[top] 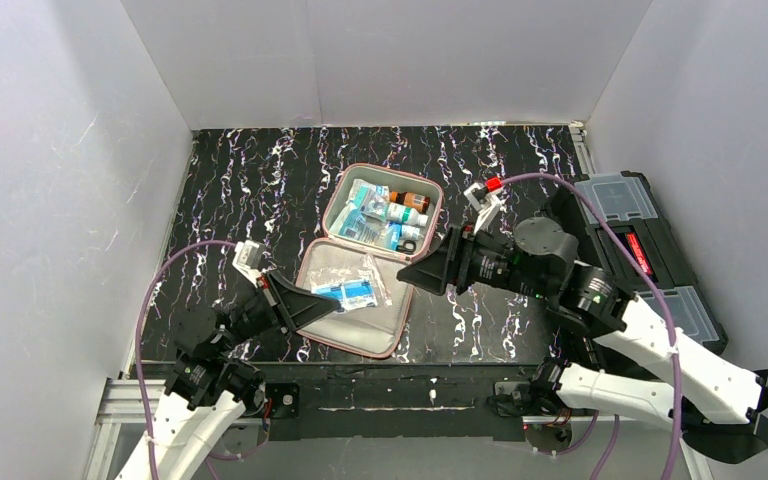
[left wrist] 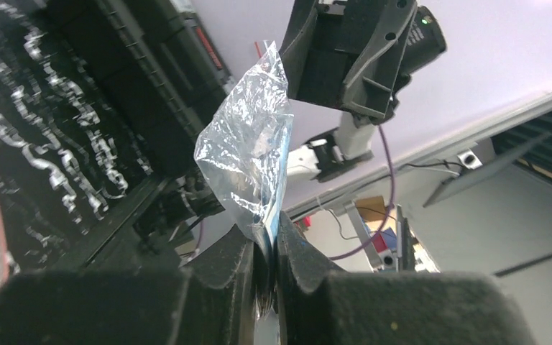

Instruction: Organize the medicine kit

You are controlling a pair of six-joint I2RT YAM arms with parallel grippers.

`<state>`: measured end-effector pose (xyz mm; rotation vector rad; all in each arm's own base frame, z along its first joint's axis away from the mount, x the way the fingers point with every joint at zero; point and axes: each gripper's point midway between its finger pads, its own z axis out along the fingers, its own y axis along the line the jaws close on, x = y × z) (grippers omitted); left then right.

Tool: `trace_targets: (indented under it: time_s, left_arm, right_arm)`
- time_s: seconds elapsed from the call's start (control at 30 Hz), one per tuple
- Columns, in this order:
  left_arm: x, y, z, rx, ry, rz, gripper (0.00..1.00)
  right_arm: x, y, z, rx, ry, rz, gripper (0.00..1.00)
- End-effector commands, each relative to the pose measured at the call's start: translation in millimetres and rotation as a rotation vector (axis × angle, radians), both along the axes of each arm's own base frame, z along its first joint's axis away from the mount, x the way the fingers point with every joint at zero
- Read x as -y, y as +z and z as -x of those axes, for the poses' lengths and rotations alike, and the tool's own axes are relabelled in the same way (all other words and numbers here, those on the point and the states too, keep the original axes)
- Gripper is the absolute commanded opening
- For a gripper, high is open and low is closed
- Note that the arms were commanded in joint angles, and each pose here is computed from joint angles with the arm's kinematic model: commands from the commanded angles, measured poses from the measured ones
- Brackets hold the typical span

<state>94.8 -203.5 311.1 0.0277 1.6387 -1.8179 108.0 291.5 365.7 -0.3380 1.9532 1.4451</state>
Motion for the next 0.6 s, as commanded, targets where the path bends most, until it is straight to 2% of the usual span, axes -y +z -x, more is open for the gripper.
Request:
trace_targets:
  time_s: [0.0,0.37,0.57]
  left_arm:
    - [-7.6,-46.5,-9.4,-0.136,0.088,-0.133,0.00]
    - [-26.8,-133.8,0.7,-0.468,0.160,-0.382,0.00]
    - [-37.7,-174.2,11.4,-0.661,0.192,-0.477,0.00]
  right_arm:
    - [7.3,-48.7,-26.1,-0.021,-0.120,0.116,0.68]
    - [13.2,-154.5,-53.8,-0.163,-0.254,0.277,0.71]
    - [14.1,-199.3,-60.4,-0.229,-0.289,0.312,0.73]
